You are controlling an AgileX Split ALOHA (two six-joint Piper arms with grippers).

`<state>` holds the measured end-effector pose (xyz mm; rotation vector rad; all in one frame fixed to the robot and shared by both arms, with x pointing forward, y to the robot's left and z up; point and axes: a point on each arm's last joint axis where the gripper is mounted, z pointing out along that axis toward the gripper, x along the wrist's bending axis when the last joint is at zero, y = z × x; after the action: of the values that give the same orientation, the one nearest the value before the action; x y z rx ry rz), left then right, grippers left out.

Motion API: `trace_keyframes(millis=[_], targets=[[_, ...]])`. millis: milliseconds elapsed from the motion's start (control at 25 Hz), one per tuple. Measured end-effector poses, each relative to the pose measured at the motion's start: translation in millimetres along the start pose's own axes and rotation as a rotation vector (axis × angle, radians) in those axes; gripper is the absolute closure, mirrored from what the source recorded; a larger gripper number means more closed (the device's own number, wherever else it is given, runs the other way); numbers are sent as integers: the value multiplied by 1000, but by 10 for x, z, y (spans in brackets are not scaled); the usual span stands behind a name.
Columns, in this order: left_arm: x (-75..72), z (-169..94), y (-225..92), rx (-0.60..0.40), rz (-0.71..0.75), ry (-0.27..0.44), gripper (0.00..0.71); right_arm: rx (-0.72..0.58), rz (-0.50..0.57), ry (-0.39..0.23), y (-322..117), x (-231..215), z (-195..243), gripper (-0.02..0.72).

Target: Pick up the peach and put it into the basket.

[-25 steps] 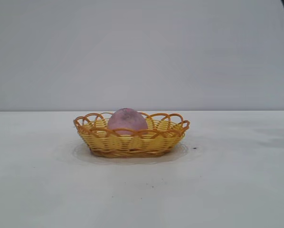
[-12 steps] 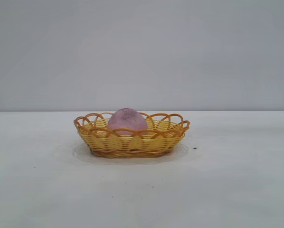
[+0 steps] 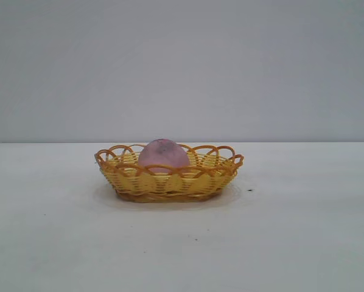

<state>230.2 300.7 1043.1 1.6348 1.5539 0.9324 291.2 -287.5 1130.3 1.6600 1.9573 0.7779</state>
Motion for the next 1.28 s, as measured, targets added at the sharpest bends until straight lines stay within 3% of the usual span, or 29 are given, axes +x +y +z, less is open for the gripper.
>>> trace_keyframes(millis=[240, 560, 960, 1280], targets=[[0, 0, 0, 0, 0, 0, 381, -62, 23, -2, -471, 37, -15, 260], [0, 0, 0, 0, 0, 0, 381, -37, 56, 0, -865, 42, 255, 260], [0, 0, 0, 0, 0, 0, 381, -269, 50, -36, -1045, 36, 179, 260], [0, 2, -1, 1, 0, 0, 381, -278, 50, -41, -1057, 30, 220, 260]])
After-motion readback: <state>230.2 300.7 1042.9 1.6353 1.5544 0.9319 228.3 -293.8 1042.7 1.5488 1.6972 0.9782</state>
